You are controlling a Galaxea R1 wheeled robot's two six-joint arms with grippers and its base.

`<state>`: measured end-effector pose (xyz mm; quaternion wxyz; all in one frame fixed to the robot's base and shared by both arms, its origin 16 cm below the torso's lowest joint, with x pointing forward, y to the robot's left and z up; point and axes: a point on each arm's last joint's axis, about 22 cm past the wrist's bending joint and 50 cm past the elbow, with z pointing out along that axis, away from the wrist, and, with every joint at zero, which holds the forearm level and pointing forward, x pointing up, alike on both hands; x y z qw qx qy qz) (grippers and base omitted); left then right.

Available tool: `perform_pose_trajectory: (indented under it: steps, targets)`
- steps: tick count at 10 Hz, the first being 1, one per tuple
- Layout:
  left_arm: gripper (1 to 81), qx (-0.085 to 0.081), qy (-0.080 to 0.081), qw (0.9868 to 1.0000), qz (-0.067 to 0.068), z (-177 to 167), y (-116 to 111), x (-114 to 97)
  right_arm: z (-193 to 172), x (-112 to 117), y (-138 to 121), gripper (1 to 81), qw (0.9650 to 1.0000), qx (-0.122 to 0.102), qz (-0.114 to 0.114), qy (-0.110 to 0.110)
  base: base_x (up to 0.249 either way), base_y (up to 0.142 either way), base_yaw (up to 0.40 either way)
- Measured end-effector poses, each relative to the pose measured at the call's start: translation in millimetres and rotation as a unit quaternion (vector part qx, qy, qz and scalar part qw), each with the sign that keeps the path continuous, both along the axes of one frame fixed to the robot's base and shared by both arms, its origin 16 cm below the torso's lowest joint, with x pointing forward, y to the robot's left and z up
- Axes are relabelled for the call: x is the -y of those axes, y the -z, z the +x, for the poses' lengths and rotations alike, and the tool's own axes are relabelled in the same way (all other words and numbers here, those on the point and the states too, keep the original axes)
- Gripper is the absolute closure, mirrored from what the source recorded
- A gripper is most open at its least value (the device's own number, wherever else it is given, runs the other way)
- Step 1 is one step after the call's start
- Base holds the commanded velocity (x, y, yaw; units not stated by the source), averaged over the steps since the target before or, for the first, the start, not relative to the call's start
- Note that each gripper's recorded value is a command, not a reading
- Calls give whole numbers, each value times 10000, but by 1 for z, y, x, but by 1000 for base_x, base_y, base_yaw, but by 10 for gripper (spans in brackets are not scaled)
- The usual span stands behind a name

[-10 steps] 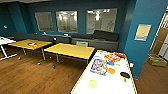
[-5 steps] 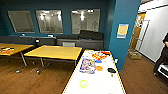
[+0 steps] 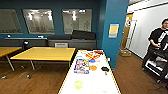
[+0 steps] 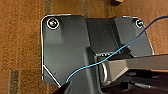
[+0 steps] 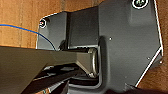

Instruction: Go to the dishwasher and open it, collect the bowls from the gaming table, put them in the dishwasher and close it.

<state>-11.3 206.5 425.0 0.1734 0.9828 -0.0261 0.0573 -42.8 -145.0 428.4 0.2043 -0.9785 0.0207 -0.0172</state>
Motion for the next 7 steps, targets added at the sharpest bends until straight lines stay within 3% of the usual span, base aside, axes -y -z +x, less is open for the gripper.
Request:
perform_pose_trajectory:
  steps: [6,7]
  targets:
    - [10,2,-1,10000,-9,0,0,1,0,-1,0,10,10000,-12,-2,-5,0,-10,0]
    - [10,-5,-3,10000,-9,-1,0,1,0,-1,0,10,10000,-4,-2,-6,0,63,0]
